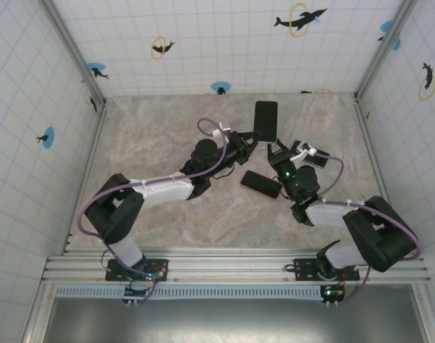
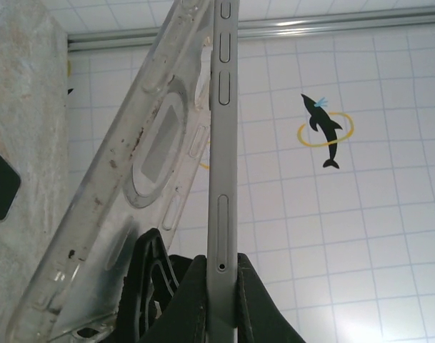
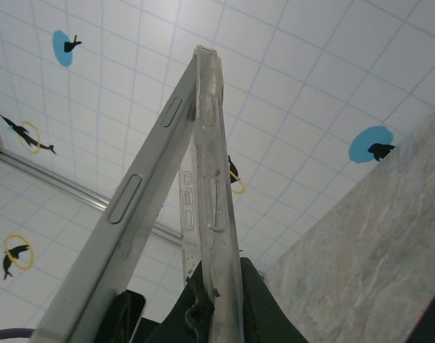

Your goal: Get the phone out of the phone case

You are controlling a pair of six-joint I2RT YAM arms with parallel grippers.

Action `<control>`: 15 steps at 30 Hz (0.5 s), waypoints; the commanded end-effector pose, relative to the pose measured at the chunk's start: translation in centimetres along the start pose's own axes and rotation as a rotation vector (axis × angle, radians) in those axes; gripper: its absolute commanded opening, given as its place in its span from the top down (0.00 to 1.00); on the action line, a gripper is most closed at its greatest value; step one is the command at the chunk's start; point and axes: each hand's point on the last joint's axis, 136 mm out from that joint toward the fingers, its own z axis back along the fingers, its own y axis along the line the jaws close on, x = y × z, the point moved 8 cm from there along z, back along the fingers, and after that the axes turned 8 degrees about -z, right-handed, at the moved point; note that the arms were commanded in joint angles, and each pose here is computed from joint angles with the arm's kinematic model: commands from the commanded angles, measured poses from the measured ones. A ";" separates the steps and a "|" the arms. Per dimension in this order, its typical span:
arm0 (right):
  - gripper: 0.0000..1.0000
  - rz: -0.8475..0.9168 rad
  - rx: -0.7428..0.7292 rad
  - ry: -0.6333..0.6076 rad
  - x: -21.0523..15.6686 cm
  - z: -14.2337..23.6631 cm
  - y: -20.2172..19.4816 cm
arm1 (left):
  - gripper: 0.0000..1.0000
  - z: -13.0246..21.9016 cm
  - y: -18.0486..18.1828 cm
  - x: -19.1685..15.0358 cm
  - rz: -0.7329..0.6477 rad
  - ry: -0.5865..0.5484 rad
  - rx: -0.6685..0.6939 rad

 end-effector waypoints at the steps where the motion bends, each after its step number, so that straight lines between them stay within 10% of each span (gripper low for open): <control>1: 1.00 0.074 -0.056 -0.061 0.6 -1.0 -0.6 | 1.00 0.0 -4.9 0.6 -0.067 -0.016 -0.147; 15: 1.00 0.104 -0.129 -0.045 1.4 -1.7 -2.6 | 1.00 4.3 -2.8 1.8 -0.108 -0.005 -0.034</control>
